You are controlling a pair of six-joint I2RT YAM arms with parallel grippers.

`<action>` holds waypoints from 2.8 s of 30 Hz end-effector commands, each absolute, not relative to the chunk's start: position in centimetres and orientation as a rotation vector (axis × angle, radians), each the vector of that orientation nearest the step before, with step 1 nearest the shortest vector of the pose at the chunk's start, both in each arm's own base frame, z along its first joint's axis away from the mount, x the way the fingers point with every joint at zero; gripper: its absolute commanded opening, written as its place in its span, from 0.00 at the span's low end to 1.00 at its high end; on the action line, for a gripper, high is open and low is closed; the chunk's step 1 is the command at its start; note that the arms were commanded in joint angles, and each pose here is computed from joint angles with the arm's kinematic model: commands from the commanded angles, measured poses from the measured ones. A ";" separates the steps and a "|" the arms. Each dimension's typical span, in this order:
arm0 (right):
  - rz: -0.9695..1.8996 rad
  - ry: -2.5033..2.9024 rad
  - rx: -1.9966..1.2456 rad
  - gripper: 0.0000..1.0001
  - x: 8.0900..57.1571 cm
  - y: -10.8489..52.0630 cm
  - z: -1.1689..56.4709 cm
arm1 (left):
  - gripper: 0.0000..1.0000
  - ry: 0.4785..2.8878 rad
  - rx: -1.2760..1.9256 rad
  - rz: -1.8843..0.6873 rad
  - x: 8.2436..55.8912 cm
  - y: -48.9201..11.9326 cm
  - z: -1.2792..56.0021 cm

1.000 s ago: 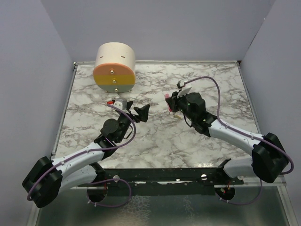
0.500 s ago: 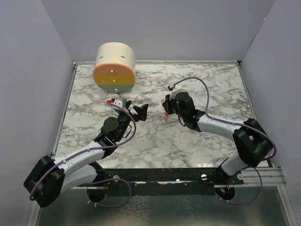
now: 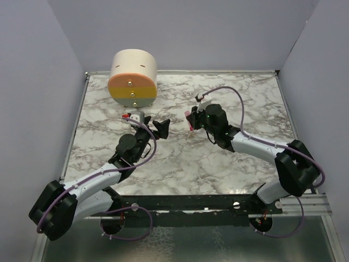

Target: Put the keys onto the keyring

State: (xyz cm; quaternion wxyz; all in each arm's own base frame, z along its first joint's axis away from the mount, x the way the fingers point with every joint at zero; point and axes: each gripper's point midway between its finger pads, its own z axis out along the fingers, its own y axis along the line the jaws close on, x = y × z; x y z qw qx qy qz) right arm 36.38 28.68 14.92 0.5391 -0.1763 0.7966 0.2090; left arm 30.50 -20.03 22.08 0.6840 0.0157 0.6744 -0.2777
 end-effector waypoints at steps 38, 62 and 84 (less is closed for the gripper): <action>0.427 1.930 -0.286 0.37 49.0 31.2 11.8 | 0.99 1.542 0.063 -0.670 30.6 -20.2 21.8; 0.274 1.914 0.224 0.69 34.0 14.6 17.0 | 0.99 1.517 0.093 -0.665 28.9 -19.1 23.5; 0.399 1.807 0.256 0.73 28.2 11.8 19.0 | 0.99 1.546 0.049 -0.651 28.2 -18.1 22.0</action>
